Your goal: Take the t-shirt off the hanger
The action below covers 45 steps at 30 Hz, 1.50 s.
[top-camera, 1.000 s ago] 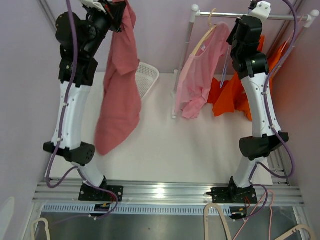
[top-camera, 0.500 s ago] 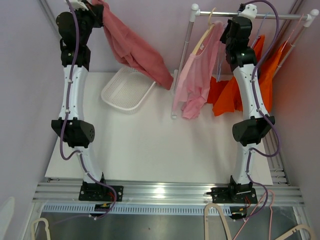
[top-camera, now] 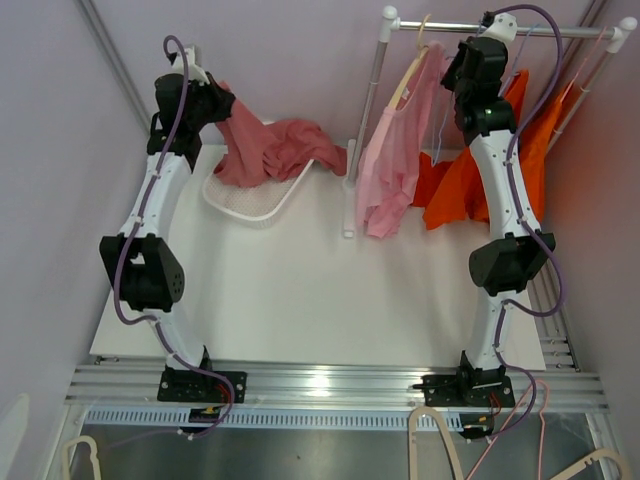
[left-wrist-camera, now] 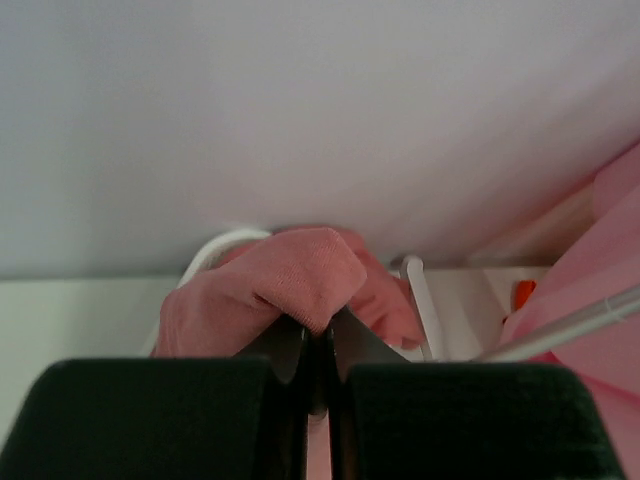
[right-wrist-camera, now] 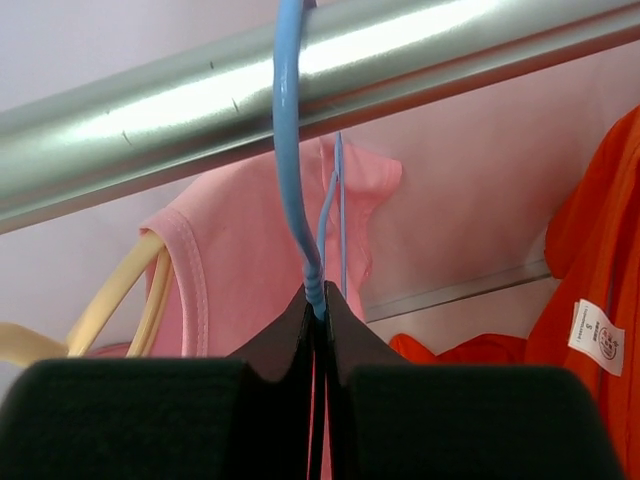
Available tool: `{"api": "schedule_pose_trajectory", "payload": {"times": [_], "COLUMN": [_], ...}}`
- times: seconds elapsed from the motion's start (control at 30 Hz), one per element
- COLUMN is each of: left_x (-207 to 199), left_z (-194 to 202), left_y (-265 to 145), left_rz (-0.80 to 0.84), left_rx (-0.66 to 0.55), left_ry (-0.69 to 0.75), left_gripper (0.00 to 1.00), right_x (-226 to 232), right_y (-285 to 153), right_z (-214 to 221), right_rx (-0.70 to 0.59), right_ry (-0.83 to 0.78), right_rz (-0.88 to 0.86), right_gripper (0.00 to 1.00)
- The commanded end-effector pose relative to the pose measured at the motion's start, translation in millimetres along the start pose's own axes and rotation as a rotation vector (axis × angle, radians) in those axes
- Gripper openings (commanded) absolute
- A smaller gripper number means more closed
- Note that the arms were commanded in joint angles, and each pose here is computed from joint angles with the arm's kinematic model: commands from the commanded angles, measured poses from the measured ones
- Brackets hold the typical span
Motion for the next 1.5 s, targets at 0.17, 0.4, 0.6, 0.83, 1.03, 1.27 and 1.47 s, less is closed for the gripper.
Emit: {"api": "schedule_pose_trajectory", "payload": {"times": [0.17,0.4,0.6,0.83,1.03,1.27,1.47], "left_x": [-31.2,-32.0,-16.9,-5.2,-12.4,-69.2,-133.5], "left_z": [18.5,86.5,138.9,145.7,101.7,33.2,-21.3], "left_y": [-15.1,12.2,20.1,4.0,-26.8,-62.6,-82.7], "left_rz": [-0.011,-0.121,-0.150,-0.184,-0.283,-0.115,0.034], "left_rx": [0.121,0.345,0.529,0.493,0.388,0.205,0.056], "left_ry": [-0.127,-0.251,-0.318,-0.356,-0.296,-0.245,-0.114], "left_gripper": [0.01,0.01,0.04,1.00,1.00,0.99,1.00], "right_x": [0.3,-20.0,-41.2,-79.5,-102.0,-108.6,-113.5], "right_y": [-11.6,-42.2,-81.8,-101.2,-88.6,-55.8,-38.0], "right_z": [16.1,-13.8,-49.8,-69.3,-65.3,-41.4,-40.5], "right_rx": [0.095,0.081,0.044,-0.001,0.018,0.075,0.061], "right_ry": [0.020,0.014,0.020,0.026,0.044,0.048,0.053], "right_rz": [-0.014,-0.001,0.009,0.113,0.174,0.177,0.189], "right_gripper": [0.82,0.95,0.96,0.95,0.93,0.91,0.66]}}
Point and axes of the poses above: each gripper's point midway between its finger pads, its own y axis out along the fingers, its own x axis along the line the jaws close on, z = x × y, the point moved 3 cm from there along -y, back along the fingers, and after that the axes turned 2 degrees about -y, right-handed, at the moved point
